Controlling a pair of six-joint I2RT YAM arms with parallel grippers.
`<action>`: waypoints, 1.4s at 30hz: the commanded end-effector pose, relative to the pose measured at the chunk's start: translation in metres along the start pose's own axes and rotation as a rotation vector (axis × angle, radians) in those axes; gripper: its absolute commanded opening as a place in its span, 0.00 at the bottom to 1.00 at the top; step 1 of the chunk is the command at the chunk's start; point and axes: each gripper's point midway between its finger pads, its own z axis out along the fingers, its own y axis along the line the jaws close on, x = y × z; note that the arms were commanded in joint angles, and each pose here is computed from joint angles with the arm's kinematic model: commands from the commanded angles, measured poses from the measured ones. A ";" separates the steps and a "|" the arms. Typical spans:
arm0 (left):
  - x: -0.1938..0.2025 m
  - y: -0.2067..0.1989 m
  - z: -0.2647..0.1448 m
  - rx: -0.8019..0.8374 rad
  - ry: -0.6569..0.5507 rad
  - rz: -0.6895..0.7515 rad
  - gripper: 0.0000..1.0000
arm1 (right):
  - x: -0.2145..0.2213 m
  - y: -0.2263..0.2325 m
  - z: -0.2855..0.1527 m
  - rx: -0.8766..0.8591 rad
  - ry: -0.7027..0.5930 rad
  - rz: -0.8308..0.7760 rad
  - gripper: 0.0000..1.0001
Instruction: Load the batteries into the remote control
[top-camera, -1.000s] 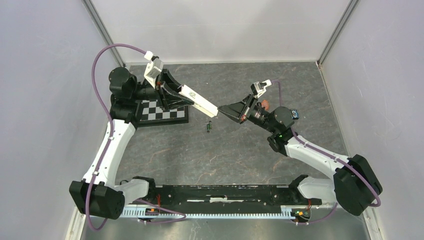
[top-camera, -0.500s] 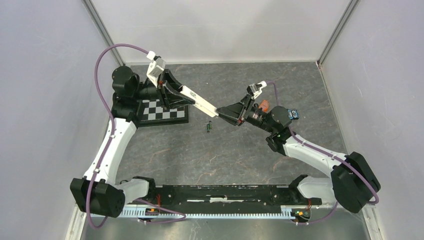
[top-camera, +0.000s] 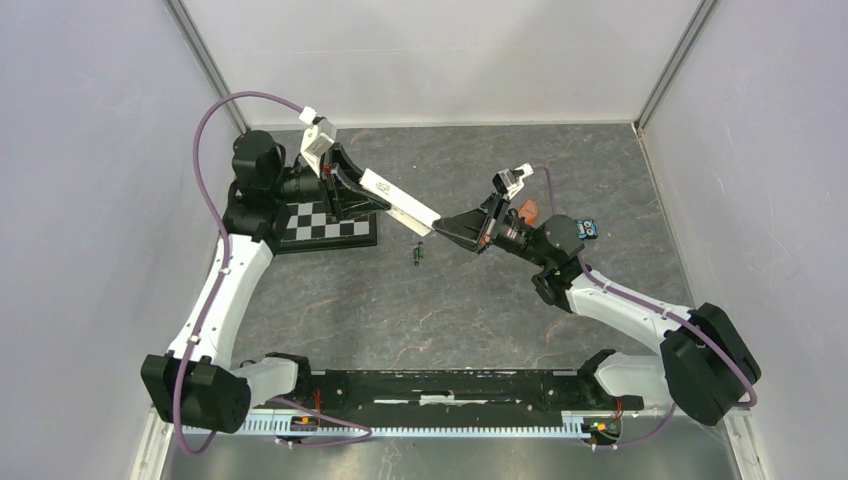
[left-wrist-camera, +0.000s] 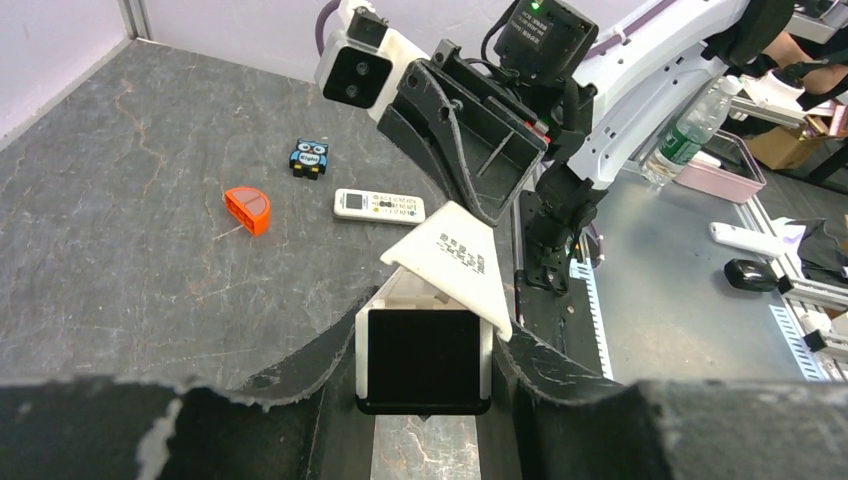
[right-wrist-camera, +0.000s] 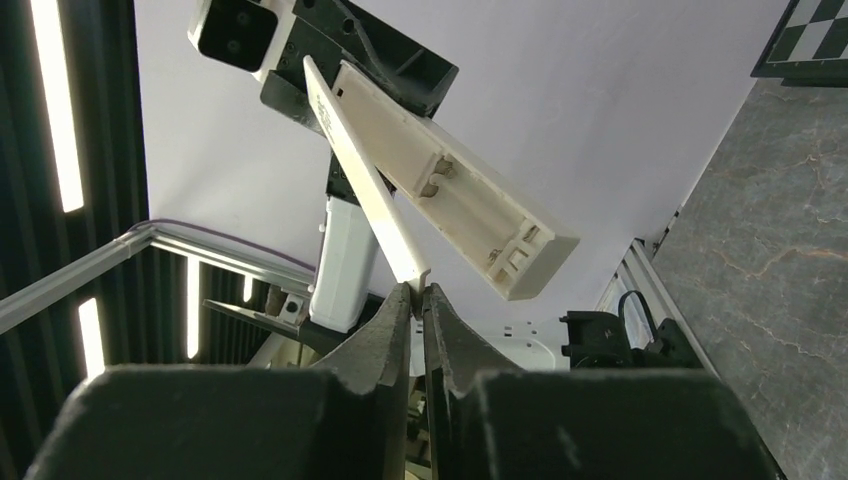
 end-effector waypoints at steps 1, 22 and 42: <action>-0.008 -0.003 0.000 0.000 -0.001 0.076 0.02 | -0.002 0.023 0.000 -0.091 -0.015 -0.038 0.11; 0.014 0.013 -0.003 -0.088 0.021 0.049 0.02 | -0.068 -0.039 -0.055 0.185 -0.384 -0.269 0.00; -0.015 -0.036 -0.003 0.042 -0.062 0.145 0.02 | -0.021 -0.235 -0.177 0.911 -0.263 -0.180 0.40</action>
